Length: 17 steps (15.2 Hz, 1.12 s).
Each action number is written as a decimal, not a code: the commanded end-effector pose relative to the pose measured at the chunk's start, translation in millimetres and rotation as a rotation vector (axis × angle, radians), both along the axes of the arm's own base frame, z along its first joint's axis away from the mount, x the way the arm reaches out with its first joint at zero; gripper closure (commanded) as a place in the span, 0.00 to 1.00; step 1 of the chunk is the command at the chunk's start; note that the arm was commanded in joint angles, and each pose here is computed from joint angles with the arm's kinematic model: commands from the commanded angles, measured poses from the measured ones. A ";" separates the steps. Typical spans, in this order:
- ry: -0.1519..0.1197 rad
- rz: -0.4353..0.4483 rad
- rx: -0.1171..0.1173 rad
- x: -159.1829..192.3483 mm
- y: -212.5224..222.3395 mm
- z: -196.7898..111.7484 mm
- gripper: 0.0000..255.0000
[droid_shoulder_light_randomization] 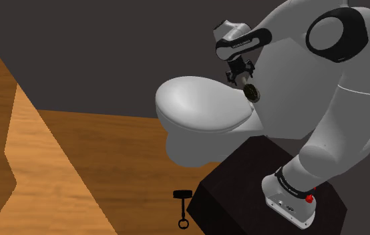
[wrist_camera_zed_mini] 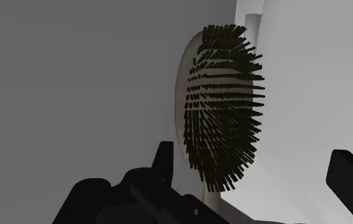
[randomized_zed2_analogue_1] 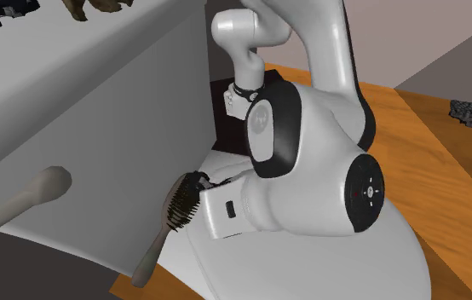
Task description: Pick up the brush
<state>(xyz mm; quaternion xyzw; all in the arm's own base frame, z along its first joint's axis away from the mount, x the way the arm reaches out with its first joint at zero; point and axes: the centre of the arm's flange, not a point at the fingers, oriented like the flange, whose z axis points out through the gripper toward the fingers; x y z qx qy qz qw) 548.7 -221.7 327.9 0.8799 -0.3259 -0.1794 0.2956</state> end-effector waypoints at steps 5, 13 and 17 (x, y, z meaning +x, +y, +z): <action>0.070 -0.113 -0.131 10.3 -67.3 -33.6 0.00; 0.070 -0.113 -0.131 10.2 -67.2 -73.7 0.00; 0.070 -0.113 -0.131 10.4 -68.0 -73.4 1.00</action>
